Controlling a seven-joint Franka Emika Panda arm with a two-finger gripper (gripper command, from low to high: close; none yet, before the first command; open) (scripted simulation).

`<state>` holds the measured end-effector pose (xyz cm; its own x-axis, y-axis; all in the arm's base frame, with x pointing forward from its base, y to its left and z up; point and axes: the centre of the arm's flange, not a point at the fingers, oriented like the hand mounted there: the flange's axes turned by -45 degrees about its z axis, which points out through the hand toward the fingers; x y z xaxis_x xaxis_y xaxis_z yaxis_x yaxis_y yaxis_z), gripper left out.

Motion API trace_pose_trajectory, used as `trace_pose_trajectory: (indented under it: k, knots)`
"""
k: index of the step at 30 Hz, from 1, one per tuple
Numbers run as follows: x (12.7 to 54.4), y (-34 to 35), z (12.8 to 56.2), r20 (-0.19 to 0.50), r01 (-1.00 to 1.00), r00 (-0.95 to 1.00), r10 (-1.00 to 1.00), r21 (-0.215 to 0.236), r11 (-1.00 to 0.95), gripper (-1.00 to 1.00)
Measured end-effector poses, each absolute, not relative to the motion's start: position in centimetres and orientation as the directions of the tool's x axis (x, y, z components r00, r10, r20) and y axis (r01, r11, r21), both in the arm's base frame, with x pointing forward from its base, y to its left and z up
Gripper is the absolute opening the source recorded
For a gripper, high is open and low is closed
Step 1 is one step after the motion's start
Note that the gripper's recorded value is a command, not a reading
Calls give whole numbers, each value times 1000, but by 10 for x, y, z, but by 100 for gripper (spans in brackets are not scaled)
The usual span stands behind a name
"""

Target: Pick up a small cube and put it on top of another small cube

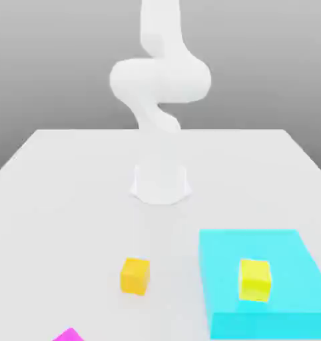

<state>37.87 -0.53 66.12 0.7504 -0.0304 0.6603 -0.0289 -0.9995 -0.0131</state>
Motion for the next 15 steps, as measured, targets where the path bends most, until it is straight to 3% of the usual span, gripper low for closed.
trace_pose_trajectory:
  k: [7,15]
  knots:
    - [439,-25,487,450,-91,889,-89,-16,-996,0]
    - [418,-45,297,182,-162,970,-161,-10,-987,0]
